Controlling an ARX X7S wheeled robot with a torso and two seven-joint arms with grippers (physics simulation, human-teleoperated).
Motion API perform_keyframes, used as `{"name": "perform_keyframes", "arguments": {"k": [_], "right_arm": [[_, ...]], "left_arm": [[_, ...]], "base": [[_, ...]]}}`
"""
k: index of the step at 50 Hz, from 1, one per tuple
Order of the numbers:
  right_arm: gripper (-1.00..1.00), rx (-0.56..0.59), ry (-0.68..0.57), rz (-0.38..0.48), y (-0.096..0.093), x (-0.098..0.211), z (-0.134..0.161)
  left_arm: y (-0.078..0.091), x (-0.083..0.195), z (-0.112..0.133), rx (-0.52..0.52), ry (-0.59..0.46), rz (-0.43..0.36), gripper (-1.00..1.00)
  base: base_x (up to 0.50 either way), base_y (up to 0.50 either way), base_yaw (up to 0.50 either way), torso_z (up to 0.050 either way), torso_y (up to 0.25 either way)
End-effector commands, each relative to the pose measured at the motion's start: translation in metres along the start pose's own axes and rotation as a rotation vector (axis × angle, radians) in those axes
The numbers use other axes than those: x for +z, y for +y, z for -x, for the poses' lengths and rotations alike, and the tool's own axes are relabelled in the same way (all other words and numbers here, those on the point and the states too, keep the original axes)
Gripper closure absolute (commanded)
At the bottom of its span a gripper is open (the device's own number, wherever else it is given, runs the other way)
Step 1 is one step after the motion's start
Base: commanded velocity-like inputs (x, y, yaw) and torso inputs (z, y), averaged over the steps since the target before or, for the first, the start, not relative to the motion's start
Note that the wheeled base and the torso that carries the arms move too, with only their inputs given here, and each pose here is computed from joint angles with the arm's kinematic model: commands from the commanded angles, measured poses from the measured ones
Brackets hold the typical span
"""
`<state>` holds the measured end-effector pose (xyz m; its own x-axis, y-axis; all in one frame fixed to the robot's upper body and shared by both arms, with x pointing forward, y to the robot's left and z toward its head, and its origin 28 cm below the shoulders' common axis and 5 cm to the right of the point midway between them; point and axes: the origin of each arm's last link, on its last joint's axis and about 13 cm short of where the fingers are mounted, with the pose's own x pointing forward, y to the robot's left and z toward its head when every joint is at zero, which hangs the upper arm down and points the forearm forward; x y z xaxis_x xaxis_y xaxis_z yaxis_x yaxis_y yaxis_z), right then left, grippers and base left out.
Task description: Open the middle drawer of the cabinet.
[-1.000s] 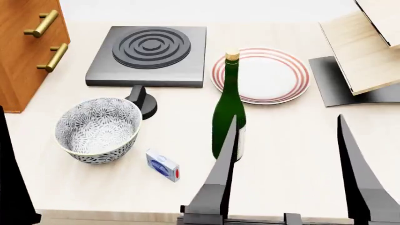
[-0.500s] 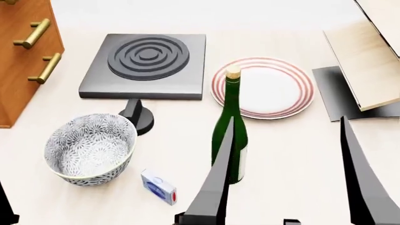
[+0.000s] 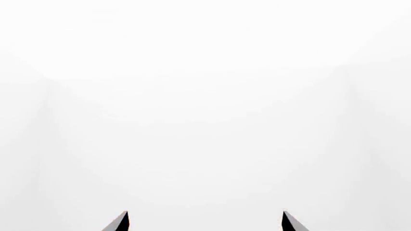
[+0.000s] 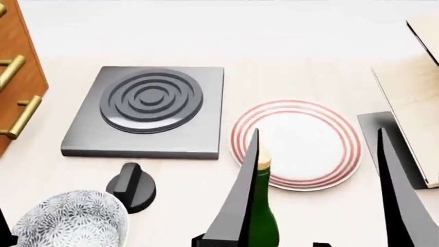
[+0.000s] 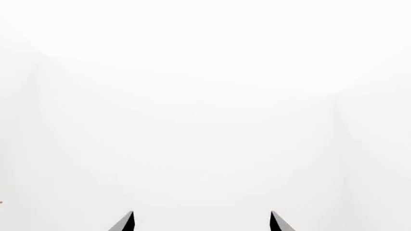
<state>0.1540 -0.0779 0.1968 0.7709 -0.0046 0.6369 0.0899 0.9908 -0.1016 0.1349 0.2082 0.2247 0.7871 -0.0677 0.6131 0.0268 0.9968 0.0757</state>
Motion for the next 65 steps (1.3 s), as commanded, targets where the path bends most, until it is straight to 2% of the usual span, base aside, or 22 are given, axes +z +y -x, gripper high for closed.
{"name": "perform_keyframes", "arguments": {"k": [1, 31, 47, 51, 53, 59, 65], "right_arm": [[-1.00, 0.000, -0.005, 0.000, 0.000, 0.000, 0.000], [-1.00, 0.009, -0.008, -0.001, 0.001, 0.001, 0.001], [-1.00, 0.003, -0.002, 0.009, 0.002, 0.001, 0.001], [-1.00, 0.002, -0.001, 0.015, 0.002, 0.001, 0.002], [-1.00, 0.008, 0.007, 0.015, 0.003, 0.000, 0.001], [-1.00, 0.009, 0.015, 0.017, 0.003, 0.000, 0.001], [-1.00, 0.011, 0.024, 0.020, 0.003, -0.001, 0.001]], "left_arm": [[0.000, 0.000, 0.000, 0.002, -0.001, -0.004, -1.00], [0.001, -0.001, 0.000, 0.014, -0.002, -0.012, -1.00], [0.002, -0.003, 0.000, 0.018, 0.030, -0.077, -1.00], [0.003, -0.009, -0.002, 0.017, 0.062, -0.138, -1.00], [0.004, -0.012, -0.003, 0.021, 0.066, -0.197, -1.00], [0.008, -0.026, -0.007, 0.045, 0.095, -0.266, -1.00], [0.015, -0.045, -0.010, 0.021, 0.115, -0.391, -1.00]], "base": [[0.50, 0.00, 0.00, 0.000, 0.000], [0.50, 0.00, 0.00, 0.000, 0.001], [0.00, 0.00, 0.00, 0.000, 0.000], [0.00, 0.00, 0.00, 0.000, 0.000], [0.00, 0.00, 0.00, 0.000, 0.000], [0.00, 0.00, 0.00, 0.000, 0.000], [0.00, 0.00, 0.00, 0.000, 0.000]]}}
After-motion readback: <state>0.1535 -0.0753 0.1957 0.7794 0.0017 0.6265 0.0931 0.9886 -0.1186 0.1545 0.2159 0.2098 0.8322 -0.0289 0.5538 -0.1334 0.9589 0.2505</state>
